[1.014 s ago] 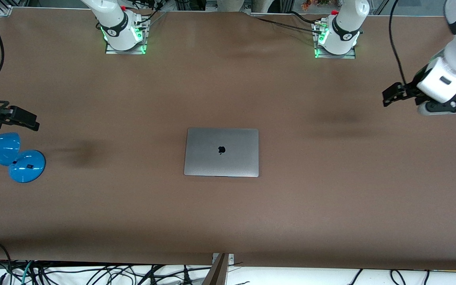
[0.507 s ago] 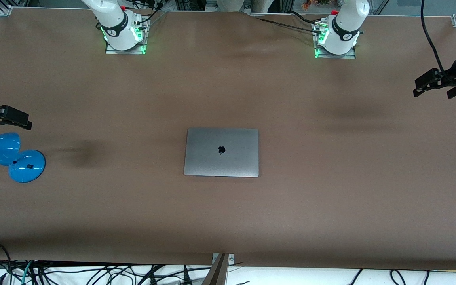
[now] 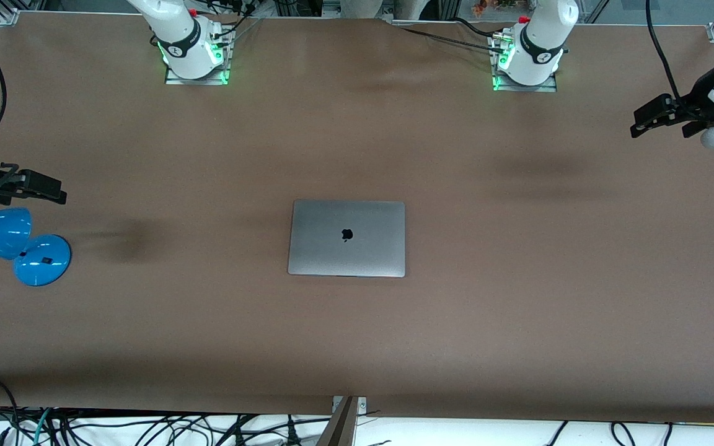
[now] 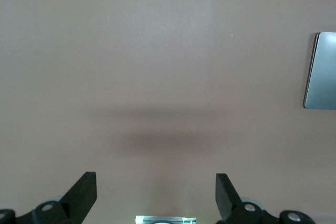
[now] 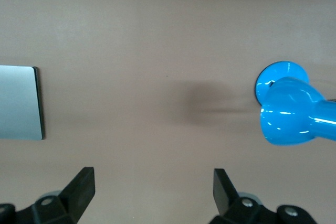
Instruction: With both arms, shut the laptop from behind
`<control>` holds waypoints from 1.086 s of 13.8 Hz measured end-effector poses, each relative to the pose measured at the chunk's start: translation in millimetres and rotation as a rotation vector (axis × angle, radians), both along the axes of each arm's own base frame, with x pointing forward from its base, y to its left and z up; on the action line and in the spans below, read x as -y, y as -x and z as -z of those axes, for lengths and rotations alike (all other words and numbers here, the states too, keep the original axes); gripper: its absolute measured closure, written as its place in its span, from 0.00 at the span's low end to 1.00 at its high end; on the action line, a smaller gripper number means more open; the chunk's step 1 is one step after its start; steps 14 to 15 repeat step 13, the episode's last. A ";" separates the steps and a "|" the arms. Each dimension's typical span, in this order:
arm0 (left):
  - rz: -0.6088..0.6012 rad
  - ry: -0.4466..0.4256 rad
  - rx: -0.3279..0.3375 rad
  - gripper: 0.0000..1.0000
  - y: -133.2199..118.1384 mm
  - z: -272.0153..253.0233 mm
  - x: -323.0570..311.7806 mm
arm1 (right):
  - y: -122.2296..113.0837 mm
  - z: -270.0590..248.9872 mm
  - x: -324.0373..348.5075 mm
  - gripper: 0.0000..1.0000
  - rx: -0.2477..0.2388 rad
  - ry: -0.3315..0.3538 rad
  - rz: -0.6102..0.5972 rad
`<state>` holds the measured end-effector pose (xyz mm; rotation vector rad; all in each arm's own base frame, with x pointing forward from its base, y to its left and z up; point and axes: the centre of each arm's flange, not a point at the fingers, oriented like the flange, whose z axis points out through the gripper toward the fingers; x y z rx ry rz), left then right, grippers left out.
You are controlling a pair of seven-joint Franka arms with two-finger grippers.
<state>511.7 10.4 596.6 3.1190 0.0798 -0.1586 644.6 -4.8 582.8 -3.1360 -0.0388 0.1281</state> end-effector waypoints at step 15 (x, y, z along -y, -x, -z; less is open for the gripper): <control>-0.007 0.001 -0.029 0.00 -13.1 15.4 0.0 | -1.1 -3.7 -0.2 0.00 0.018 -0.001 0.000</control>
